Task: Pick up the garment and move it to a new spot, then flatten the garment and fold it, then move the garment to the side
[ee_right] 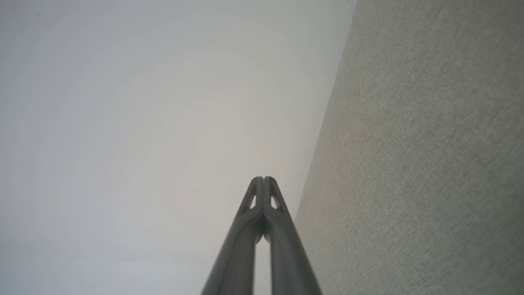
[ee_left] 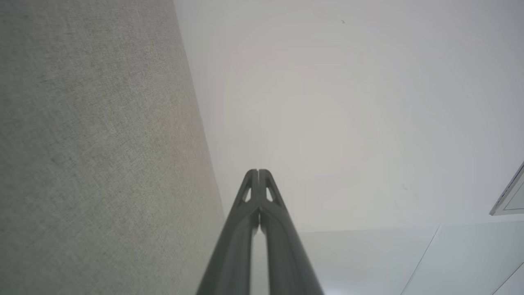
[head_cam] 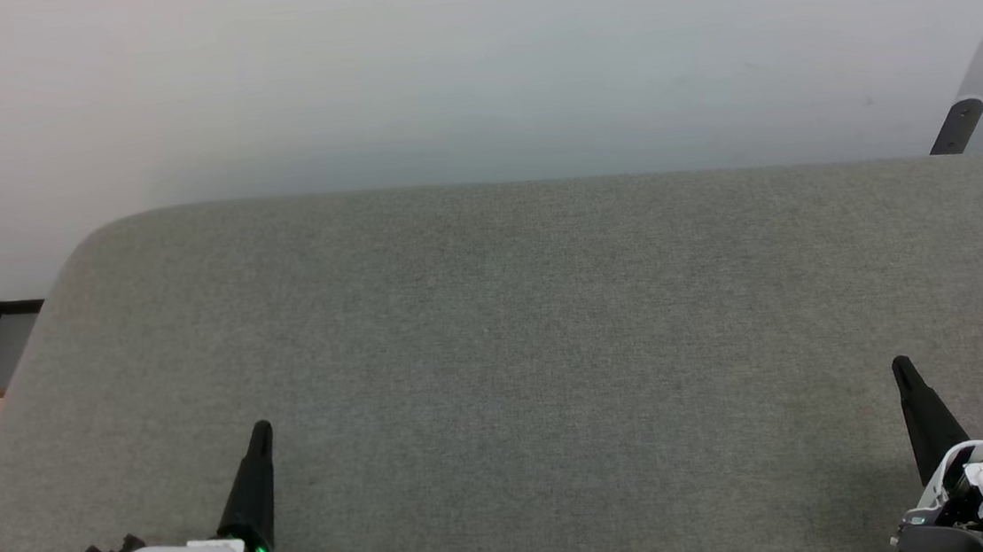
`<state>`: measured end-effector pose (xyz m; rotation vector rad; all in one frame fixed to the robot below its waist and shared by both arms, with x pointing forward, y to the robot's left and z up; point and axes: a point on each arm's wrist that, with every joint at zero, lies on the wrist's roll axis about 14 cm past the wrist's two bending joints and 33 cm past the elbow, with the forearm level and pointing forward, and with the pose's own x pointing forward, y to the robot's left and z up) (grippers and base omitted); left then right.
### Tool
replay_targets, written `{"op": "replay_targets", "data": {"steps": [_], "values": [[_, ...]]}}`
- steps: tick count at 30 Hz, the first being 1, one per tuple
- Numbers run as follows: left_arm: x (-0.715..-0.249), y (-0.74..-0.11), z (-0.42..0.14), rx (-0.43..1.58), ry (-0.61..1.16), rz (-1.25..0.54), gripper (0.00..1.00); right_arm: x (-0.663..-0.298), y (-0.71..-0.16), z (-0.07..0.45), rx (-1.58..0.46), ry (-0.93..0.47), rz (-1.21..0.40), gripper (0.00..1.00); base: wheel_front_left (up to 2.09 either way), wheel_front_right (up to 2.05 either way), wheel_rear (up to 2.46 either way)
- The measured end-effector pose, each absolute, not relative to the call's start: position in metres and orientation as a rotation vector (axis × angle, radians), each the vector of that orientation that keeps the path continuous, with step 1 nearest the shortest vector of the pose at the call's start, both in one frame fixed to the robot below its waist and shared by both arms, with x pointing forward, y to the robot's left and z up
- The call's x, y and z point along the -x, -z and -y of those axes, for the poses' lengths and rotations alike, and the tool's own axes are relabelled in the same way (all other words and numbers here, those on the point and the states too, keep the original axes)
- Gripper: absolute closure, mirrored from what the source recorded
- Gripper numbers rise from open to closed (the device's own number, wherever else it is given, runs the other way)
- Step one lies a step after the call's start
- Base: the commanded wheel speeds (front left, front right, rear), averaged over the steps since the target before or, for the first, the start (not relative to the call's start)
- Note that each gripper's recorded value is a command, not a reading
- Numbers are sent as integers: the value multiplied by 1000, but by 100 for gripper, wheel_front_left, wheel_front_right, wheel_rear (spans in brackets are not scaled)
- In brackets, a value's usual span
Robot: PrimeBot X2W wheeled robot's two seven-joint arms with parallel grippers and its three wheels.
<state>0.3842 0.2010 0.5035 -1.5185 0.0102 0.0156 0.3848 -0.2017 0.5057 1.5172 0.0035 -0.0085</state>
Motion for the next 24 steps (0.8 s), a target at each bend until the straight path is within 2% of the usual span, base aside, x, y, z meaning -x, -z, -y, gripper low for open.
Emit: {"op": "replay_targets", "data": {"steps": [24], "values": [[-388, -504, -200, 1574, -8, -9, 100, -389, -506, 201, -1572, 5, -4, 100, 0, 0, 0]]}}
